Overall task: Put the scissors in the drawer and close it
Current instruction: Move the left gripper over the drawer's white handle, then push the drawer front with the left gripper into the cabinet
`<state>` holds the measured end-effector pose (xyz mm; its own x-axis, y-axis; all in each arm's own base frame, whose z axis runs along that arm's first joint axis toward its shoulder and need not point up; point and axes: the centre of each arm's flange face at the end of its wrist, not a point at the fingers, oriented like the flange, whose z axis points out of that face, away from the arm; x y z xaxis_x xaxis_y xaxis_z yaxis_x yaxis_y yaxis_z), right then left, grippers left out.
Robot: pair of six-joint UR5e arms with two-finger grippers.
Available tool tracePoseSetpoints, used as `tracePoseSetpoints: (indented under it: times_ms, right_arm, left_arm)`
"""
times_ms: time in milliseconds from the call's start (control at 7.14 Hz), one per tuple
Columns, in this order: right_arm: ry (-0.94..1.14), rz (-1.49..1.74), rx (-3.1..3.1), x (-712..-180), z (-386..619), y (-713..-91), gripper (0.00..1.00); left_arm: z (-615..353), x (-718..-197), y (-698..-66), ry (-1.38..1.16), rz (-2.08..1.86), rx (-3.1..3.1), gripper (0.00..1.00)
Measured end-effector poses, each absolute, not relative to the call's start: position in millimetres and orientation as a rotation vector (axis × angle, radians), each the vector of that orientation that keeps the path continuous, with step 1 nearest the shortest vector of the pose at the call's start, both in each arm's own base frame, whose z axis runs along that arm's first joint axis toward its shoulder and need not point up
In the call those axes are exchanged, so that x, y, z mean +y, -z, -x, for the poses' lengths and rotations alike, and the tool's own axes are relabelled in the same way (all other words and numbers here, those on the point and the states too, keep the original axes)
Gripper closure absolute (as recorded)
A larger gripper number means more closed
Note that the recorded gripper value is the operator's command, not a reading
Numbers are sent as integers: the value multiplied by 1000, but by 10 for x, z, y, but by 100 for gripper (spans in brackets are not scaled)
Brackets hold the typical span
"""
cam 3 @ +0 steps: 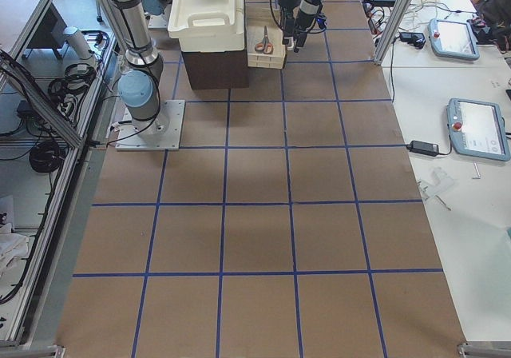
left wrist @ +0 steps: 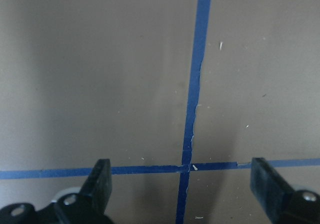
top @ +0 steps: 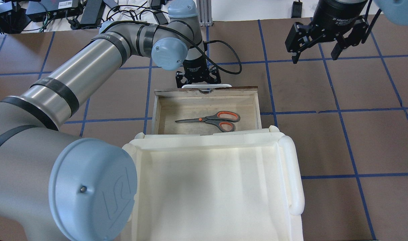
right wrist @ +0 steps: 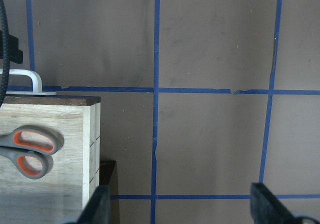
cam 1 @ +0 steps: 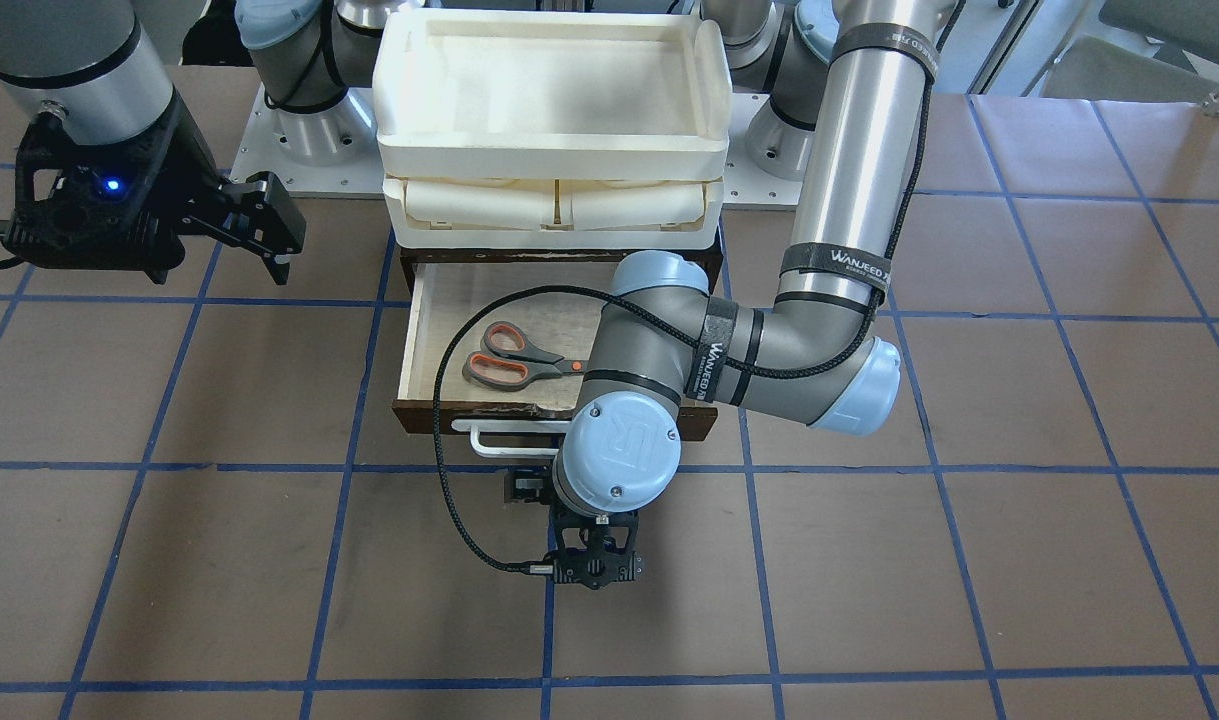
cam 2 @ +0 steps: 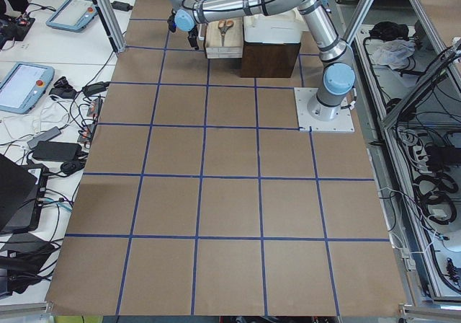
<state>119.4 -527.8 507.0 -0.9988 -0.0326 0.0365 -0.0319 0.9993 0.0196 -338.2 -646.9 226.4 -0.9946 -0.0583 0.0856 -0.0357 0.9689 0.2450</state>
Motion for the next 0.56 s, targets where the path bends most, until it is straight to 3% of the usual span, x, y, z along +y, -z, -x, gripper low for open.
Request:
tracePoseSetpoints:
  times_ms: [560]
  right_arm:
    - [27, -53, -3098, -5287, -1172, -5054, 0]
  left_arm:
    - [3423, -6334, -2332, 474, -88, -3009, 0]
